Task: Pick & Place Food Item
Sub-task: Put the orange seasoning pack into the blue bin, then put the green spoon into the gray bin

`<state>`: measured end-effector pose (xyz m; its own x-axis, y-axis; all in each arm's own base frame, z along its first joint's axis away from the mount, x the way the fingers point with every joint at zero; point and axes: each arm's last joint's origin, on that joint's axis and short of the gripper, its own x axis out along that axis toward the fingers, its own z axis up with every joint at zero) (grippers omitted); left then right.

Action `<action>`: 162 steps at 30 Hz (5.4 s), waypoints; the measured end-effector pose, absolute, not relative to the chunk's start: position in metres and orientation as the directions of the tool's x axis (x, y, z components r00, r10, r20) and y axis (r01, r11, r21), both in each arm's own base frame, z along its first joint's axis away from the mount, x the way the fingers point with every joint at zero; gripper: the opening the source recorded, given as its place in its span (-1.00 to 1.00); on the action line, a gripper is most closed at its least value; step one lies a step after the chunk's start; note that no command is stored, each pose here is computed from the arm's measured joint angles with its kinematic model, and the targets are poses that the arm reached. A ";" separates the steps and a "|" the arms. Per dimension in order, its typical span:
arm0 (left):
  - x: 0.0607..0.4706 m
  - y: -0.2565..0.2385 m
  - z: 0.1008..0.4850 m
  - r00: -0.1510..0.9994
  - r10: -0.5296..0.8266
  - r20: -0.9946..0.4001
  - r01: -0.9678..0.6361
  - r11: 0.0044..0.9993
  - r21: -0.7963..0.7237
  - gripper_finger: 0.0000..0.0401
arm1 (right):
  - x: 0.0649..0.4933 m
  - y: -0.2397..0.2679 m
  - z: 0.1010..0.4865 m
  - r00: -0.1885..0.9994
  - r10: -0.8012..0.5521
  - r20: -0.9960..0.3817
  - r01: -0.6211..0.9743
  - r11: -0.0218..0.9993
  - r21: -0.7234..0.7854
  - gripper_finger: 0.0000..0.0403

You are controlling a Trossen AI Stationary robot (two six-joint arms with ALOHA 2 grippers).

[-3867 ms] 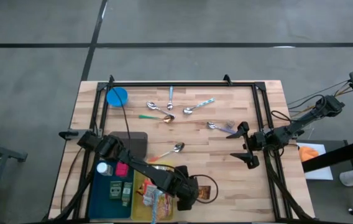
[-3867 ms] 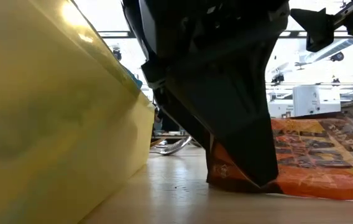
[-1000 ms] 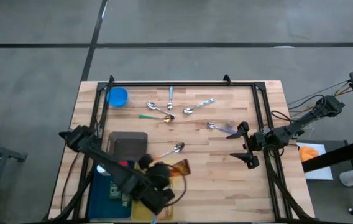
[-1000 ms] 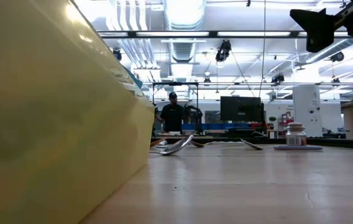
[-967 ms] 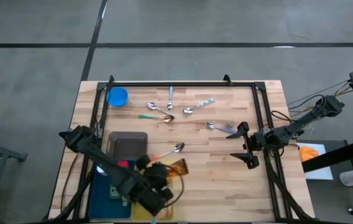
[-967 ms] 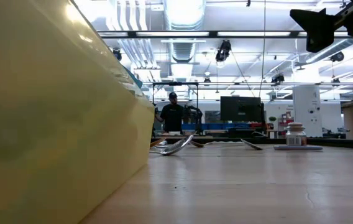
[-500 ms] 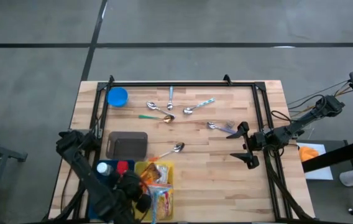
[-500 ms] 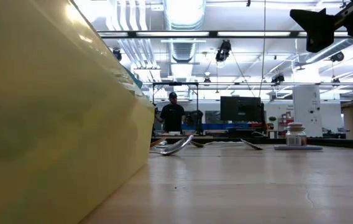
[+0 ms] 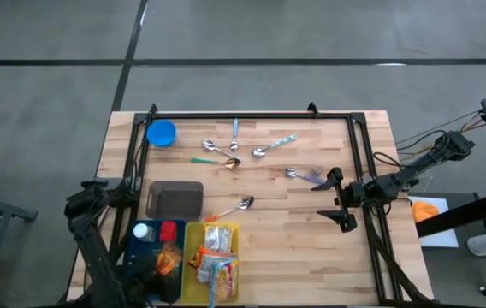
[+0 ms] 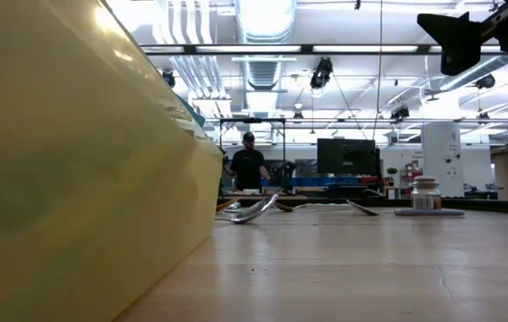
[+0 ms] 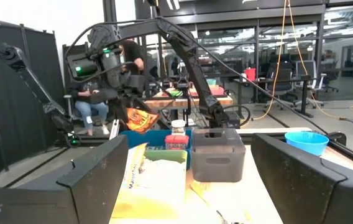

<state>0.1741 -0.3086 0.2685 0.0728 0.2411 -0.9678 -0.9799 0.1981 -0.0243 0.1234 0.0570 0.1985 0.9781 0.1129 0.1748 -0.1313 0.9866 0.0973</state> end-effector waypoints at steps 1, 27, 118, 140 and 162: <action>0.170 -0.311 0.268 0.058 0.230 -0.971 -0.984 0.178 -0.016 -0.50 | 0.123 0.057 0.199 0.978 0.113 0.175 -0.131 0.987 0.097 0.68; 0.143 -0.310 0.209 -0.158 0.229 -0.960 -0.987 -0.003 0.162 -0.50 | 0.123 0.057 0.199 0.978 0.113 0.175 -0.131 0.987 0.098 0.68; 0.211 -0.212 0.258 0.433 0.502 -0.748 -0.805 0.588 -0.071 0.47 | 0.123 0.057 0.198 0.978 0.113 0.175 -0.132 0.987 0.097 0.68; 0.325 -0.055 0.275 0.437 0.480 -0.761 -0.525 0.823 0.218 0.47 | 0.123 0.057 0.198 0.978 0.113 0.174 -0.131 0.987 0.097 0.68; 0.318 0.040 0.246 0.362 0.243 -0.900 -0.382 0.919 0.095 0.47 | 0.123 0.057 0.198 0.978 0.113 0.175 -0.132 0.987 0.097 0.68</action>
